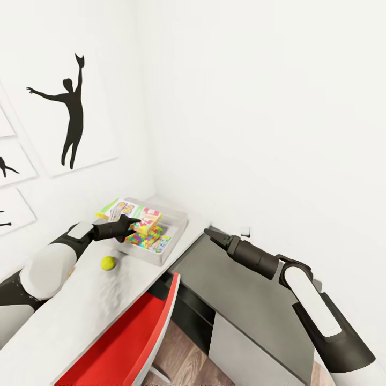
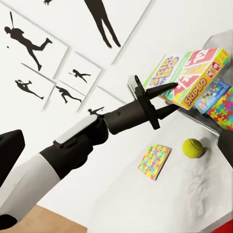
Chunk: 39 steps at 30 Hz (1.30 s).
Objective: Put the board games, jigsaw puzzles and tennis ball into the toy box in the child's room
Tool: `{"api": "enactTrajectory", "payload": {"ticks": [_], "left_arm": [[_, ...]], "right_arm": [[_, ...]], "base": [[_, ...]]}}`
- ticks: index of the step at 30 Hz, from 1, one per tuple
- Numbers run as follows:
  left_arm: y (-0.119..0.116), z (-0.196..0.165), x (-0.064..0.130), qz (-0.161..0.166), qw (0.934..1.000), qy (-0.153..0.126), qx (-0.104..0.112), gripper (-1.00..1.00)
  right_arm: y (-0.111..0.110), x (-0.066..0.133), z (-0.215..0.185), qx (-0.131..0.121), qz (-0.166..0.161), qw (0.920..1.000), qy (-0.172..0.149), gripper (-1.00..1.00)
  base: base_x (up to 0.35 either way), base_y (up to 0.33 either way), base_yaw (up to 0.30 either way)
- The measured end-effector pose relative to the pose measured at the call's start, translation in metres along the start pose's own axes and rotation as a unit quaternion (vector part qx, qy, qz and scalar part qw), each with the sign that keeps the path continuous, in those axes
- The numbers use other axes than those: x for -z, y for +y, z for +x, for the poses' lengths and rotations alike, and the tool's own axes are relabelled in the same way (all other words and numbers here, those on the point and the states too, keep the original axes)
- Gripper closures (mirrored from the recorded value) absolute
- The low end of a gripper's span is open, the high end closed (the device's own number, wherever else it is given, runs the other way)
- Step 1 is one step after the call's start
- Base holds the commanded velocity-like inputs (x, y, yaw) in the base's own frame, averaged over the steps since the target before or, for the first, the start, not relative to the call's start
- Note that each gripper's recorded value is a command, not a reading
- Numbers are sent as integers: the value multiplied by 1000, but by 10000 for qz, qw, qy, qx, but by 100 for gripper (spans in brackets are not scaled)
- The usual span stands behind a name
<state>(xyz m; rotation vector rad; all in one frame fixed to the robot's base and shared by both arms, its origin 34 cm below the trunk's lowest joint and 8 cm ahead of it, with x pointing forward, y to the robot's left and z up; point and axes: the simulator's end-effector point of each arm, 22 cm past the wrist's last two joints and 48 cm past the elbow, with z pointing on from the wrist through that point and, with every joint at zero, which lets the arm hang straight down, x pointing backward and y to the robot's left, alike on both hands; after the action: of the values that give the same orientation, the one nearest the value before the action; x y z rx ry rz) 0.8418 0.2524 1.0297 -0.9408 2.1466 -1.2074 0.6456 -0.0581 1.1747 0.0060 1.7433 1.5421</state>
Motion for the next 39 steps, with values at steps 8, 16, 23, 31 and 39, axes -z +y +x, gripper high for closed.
{"api": "enactTrajectory", "payload": {"ticks": [8,16,23,31,39], "left_arm": [[12,-2,-5,-239,9997,-6,-16,100],[23,0,-11,-366,9993,-10,16,100],[30,0,-15,-417,9991,-1,36,100],[20,-16,-15,-330,9992,-198,-82,100],[4,-17,-19,-206,9992,-277,-208,100]], "right_arm": [[-12,-1,2,-57,141,9999,17,-100],[-18,-1,3,-96,175,9998,10,-100],[-24,-2,5,-142,197,9997,20,-100],[-31,-3,8,-198,227,9995,36,-100],[-33,-3,9,-216,236,9995,41,-100]], "base": [[0,0,0],[0,0,0],[0,0,0],[0,0,0],[0,0,0]]}}
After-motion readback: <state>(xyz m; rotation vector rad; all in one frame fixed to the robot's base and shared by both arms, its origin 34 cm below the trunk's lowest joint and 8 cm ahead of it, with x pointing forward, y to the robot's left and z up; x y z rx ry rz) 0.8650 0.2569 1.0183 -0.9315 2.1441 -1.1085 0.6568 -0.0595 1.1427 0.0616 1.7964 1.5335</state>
